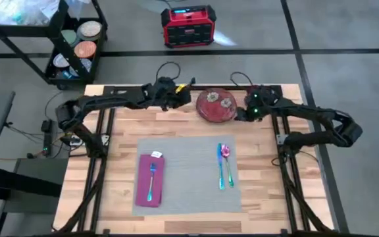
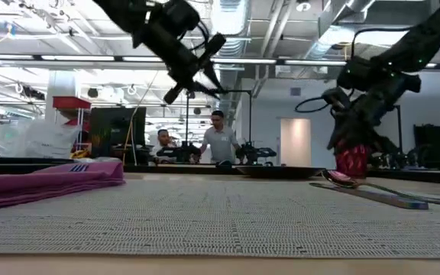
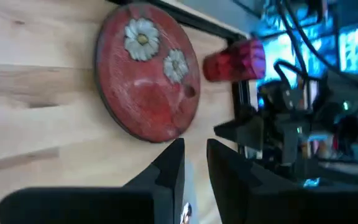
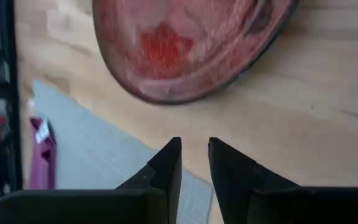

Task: Set table place
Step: Put the red plate on the gray table mat

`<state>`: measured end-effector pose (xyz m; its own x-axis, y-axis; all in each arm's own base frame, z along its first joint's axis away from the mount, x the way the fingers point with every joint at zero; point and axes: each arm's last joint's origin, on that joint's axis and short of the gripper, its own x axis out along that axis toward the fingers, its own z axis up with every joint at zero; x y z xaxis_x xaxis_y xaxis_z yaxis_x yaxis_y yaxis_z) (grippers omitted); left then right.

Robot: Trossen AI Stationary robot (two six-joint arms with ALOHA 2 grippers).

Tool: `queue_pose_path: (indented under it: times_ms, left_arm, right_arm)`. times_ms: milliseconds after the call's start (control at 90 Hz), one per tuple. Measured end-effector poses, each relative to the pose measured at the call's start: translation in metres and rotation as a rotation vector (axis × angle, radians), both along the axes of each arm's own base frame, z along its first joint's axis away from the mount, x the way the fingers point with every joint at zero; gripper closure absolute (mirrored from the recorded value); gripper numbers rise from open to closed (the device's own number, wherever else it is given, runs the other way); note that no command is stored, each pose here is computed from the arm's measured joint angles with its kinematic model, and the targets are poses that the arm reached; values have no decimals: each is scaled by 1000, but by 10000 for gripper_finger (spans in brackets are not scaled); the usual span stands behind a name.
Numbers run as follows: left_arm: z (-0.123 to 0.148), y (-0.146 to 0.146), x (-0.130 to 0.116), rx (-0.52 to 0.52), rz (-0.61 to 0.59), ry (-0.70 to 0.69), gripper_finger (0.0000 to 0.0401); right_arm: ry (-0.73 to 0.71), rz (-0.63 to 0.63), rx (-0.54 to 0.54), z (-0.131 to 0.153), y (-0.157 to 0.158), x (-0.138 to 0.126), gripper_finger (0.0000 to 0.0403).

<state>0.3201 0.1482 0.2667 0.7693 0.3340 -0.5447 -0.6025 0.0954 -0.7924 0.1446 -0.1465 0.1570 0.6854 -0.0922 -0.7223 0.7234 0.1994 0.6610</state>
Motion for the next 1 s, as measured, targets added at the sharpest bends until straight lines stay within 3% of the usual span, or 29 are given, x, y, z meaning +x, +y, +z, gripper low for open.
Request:
queue_pose_path:
  times_ms: [178, 267, 400, 533, 678, 822, 1000]
  left_arm:
    - [-4, 13, -6, 42, 13, -1, 349]
    - [-8, 26, -13, 6, 77, 7, 349]
    - [-36, 42, -10, -82, 62, -9, 349]
    - [-65, 47, 16, -166, -17, -108, 349]
    - [-106, 49, 39, -293, 8, -218, 349]
    - [-117, 42, 53, -358, -5, -296, 349]
    - [-106, 46, 47, -283, -28, -275, 349]
  right_arm:
    - [-48, -165, -67, 0, -10, -2, 325]
    - [-33, -199, -43, -3, -11, -6, 325]
    - [-168, -113, -6, 4, -10, 3, 325]
    - [-420, -2, -71, 37, -9, 24, 325]
    - [-415, -64, -126, 49, -10, 26, 325]
    - [-447, -49, -140, 56, -10, 23, 326]
    - [-459, -13, -175, 60, -7, 22, 326]
